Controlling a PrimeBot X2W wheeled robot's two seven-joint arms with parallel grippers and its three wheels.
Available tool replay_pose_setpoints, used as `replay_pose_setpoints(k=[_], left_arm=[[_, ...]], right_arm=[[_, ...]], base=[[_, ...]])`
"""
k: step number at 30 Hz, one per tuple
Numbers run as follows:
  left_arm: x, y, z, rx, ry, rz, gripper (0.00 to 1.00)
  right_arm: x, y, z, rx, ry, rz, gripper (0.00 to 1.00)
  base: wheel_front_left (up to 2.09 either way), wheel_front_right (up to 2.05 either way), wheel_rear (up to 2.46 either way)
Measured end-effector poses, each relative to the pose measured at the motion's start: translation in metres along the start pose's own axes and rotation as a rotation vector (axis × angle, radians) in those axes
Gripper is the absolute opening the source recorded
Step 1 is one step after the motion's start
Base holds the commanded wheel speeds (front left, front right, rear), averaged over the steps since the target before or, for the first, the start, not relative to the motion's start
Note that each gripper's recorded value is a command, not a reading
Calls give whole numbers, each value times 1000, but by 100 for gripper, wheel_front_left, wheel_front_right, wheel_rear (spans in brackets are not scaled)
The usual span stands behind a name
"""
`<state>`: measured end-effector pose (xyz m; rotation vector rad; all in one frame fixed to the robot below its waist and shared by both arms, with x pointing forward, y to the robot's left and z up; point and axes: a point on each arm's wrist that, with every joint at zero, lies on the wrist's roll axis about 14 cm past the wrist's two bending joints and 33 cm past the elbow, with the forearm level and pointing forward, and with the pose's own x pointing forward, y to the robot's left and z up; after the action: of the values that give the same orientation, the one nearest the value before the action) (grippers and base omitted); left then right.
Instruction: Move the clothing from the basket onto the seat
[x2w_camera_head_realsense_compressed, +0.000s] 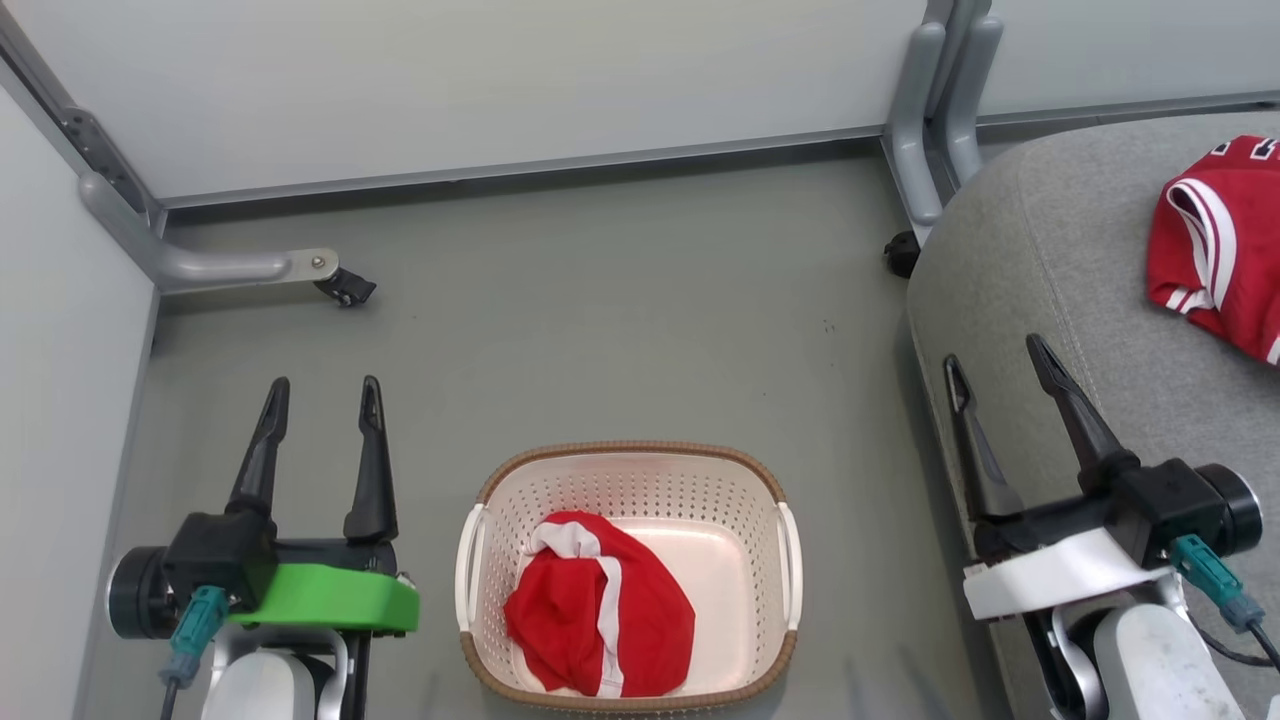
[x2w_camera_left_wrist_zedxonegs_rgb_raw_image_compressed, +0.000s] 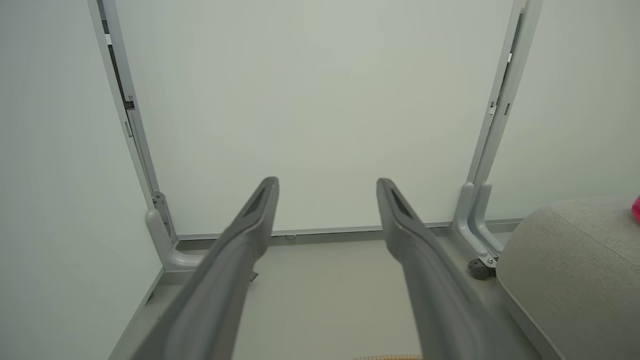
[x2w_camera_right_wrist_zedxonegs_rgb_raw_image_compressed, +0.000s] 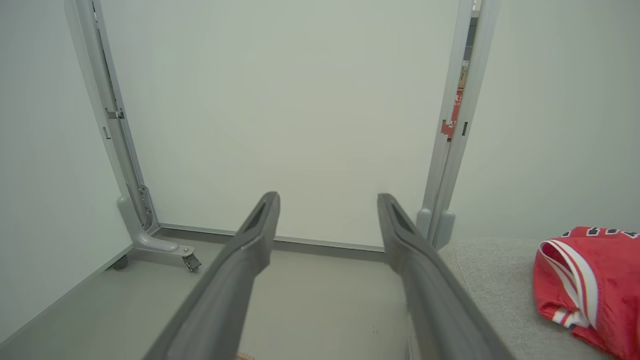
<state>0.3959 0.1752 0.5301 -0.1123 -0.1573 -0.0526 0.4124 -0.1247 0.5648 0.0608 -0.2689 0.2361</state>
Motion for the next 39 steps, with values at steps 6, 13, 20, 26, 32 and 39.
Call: replay_pose_setpoints(k=[6,13,20,26,32,39], left_arm=[[-5,-5,-2,-13,9,-11,100],[-8,-8,-1,-16,7,-17,100],[-8,-10,-3,-18,13,-22,100],[-7,-11,-7,-19,24,-26,100],[-7,-11,-9,-19,30,-26,100],[-6,-11,-10,-19,34,-26,100]], right_arm=[[-12,-6,-5,27,21,-32,100],[-20,-7,-7,43,34,-44,100],[-26,-10,-13,62,54,-60,100],[-27,-12,-17,72,65,-68,100],[-27,-12,-21,73,75,-70,100],[-27,-13,-23,74,80,-72,100]], base=[[0,0,0],[0,0,0],[0,0,0],[0,0,0],[0,0,0],[0,0,0]])
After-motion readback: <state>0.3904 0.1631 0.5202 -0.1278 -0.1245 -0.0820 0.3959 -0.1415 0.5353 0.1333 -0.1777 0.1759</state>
